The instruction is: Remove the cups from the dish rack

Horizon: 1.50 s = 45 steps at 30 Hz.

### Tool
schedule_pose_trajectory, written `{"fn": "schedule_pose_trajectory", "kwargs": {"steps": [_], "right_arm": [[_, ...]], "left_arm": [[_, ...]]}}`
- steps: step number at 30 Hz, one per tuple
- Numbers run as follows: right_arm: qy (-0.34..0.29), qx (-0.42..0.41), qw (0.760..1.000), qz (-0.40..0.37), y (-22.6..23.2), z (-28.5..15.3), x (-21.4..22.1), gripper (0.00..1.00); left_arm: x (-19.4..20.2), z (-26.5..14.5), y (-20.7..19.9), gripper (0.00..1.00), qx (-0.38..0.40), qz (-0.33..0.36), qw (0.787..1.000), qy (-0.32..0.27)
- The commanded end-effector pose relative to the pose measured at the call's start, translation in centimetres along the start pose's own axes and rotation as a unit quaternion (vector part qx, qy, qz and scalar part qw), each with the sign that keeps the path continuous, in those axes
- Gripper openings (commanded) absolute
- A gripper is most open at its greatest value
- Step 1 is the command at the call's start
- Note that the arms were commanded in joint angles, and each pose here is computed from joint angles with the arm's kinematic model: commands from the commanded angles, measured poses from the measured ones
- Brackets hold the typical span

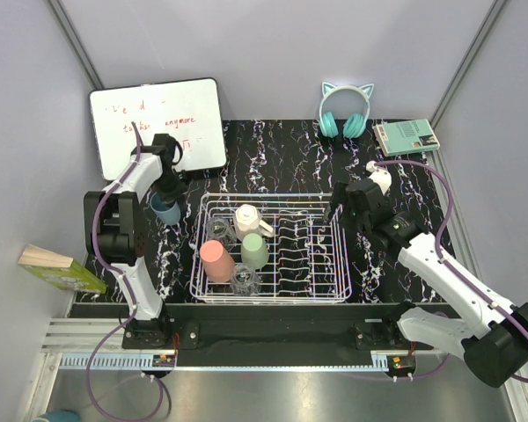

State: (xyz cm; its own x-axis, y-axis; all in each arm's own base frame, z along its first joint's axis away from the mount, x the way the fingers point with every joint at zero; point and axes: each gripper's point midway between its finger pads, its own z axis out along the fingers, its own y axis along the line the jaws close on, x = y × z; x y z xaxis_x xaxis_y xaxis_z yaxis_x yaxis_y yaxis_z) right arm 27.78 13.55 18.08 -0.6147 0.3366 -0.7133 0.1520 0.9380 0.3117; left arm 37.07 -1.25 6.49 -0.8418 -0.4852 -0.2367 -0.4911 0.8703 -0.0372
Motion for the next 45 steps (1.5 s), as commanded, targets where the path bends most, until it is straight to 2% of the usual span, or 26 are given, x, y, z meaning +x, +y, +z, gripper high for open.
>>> {"fn": "schedule_pose_trajectory", "kwargs": {"steps": [1, 5, 8, 9, 13, 18, 22, 24, 27, 29, 30, 31, 35, 39, 45], "right_arm": [[-0.013, -0.012, 1.000, -0.001, 0.6, 0.0, -0.6, 1.00], [-0.011, -0.014, 1.000, 0.001, 0.7, 0.1, -0.5, 1.00], [-0.010, -0.018, 1.000, 0.001, 0.9, 0.1, -0.5, 1.00], [-0.010, -0.020, 1.000, 0.003, 0.9, 0.0, -0.5, 1.00], [-0.009, -0.019, 1.000, 0.001, 0.9, 0.1, -0.4, 1.00], [-0.011, -0.023, 1.000, -0.001, 1.0, 0.0, -0.5, 1.00], [-0.007, -0.017, 1.000, -0.011, 0.9, 0.4, -0.3, 1.00], [0.000, -0.025, 1.000, -0.017, 1.3, 0.5, -0.2, 1.00], [0.012, -0.048, 0.999, -0.020, 2.4, 0.7, 0.1, 1.00], [0.013, -0.069, 0.997, -0.021, 3.5, 0.7, 0.2, 1.00], [0.009, -0.077, 0.997, -0.018, 3.9, 0.5, 0.2, 1.00], [0.000, -0.088, 0.996, -0.014, 4.3, 0.2, -0.1, 1.00], [-0.024, -0.134, 0.991, -0.010, 6.3, -1.0, -0.8, 1.00], [0.024, -0.183, 0.981, -0.067, 9.0, -1.9, 1.0, 1.00], [0.063, -0.210, 0.968, -0.125, 12.9, -1.6, 4.4, 1.00]], "left_arm": [[-2.2, -1.5, -0.7, 0.17, 0.018, -0.005, 0.999, -0.039], [-3.1, -3.3, -0.8, 0.25, 0.026, -0.009, 0.998, -0.064], [-3.7, -4.7, -0.6, 0.35, 0.027, -0.016, 0.996, -0.087], [-3.9, -5.1, -0.6, 0.42, 0.027, -0.017, 0.995, -0.093], [-4.3, -6.7, -0.4, 0.52, 0.032, -0.021, 0.993, -0.113], [-4.5, -8.3, -0.1, 0.56, 0.036, -0.025, 0.990, -0.132], [-4.3, -11.5, -0.2, 0.59, 0.031, -0.012, 0.984, -0.176], [-4.1, -13.6, -0.2, 0.69, 0.037, -0.013, 0.978, -0.205], [-3.1, -16.4, -1.5, 0.77, 0.065, 0.021, 0.970, -0.235], [-1.9, -17.7, -2.9, 0.89, 0.071, 0.051, 0.963, -0.256], [-1.3, -19.0, -3.2, 0.99, 0.080, 0.057, 0.957, -0.272], [-0.1, -19.3, -4.3, 0.99, 0.088, 0.079, 0.954, -0.277], [2.4, -20.7, -5.3, 0.99, 0.120, 0.096, 0.940, -0.303], [4.5, -22.1, -5.2, 0.99, 0.163, 0.095, 0.927, -0.324], [6.7, -22.4, -3.7, 0.99, 0.172, 0.093, 0.920, -0.339]]}}
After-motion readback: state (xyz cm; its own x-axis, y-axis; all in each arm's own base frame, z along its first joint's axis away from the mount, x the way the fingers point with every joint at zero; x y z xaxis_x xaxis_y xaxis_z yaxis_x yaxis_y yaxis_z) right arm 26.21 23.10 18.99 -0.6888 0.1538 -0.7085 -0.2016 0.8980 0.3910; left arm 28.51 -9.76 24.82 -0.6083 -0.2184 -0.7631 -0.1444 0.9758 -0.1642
